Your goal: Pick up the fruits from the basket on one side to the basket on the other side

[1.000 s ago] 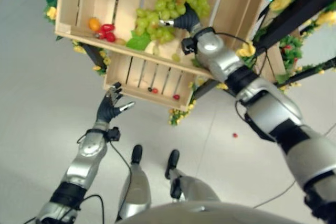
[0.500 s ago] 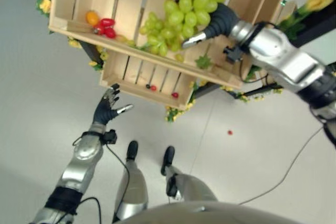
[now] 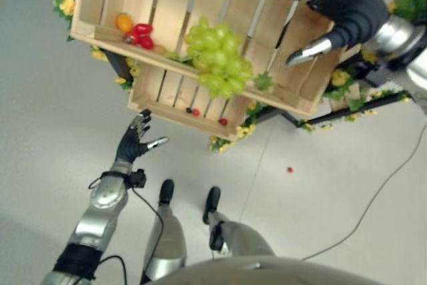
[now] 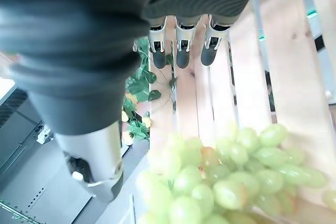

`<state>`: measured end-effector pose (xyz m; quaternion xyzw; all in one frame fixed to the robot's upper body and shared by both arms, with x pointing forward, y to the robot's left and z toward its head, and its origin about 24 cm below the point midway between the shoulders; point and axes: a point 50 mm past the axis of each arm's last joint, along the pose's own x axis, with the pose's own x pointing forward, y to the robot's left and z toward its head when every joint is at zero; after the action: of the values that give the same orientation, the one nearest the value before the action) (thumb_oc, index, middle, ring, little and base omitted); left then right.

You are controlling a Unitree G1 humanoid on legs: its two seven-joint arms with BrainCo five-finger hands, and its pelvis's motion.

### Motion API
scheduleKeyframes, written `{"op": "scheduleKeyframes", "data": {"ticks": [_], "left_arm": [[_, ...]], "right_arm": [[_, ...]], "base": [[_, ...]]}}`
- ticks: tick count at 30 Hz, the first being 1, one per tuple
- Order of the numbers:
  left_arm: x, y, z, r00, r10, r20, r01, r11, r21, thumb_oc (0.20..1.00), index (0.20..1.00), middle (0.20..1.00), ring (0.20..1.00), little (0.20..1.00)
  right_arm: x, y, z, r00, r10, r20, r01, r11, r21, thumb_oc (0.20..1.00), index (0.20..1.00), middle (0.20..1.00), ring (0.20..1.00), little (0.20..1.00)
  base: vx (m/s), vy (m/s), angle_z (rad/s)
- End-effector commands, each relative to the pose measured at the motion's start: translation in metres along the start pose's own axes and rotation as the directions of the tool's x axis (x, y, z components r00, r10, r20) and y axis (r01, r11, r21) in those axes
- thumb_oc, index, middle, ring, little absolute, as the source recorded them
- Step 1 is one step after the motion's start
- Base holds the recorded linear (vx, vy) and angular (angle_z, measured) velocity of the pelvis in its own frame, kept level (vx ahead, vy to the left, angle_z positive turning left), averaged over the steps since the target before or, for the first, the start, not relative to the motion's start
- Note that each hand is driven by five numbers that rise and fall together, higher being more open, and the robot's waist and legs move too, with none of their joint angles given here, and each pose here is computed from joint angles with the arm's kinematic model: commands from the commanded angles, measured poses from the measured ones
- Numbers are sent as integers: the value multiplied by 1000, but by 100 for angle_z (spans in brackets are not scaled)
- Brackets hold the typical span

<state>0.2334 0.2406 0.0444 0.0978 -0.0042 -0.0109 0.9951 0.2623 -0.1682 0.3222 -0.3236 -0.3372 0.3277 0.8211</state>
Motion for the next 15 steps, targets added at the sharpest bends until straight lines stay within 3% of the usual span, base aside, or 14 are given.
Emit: {"op": "scheduleKeyframes", "data": {"ticks": [1, 15], "left_arm": [[-2, 7, 20, 993, 2, 114, -6, 1000, 27, 1000, 1000, 1000, 1000, 1000], [-1, 5, 21, 993, -2, 119, 0, 1000, 18, 1000, 1000, 1000, 1000, 1000]], "right_arm": [[-16, -34, -2, 989, -134, -62, 128, 988, -89, 1000, 1000, 1000, 1000, 1000], [-7, -27, -1, 994, -108, -23, 107, 993, -57, 1000, 1000, 1000, 1000, 1000]], "base": [[0, 0, 0], [0, 0, 0]]}}
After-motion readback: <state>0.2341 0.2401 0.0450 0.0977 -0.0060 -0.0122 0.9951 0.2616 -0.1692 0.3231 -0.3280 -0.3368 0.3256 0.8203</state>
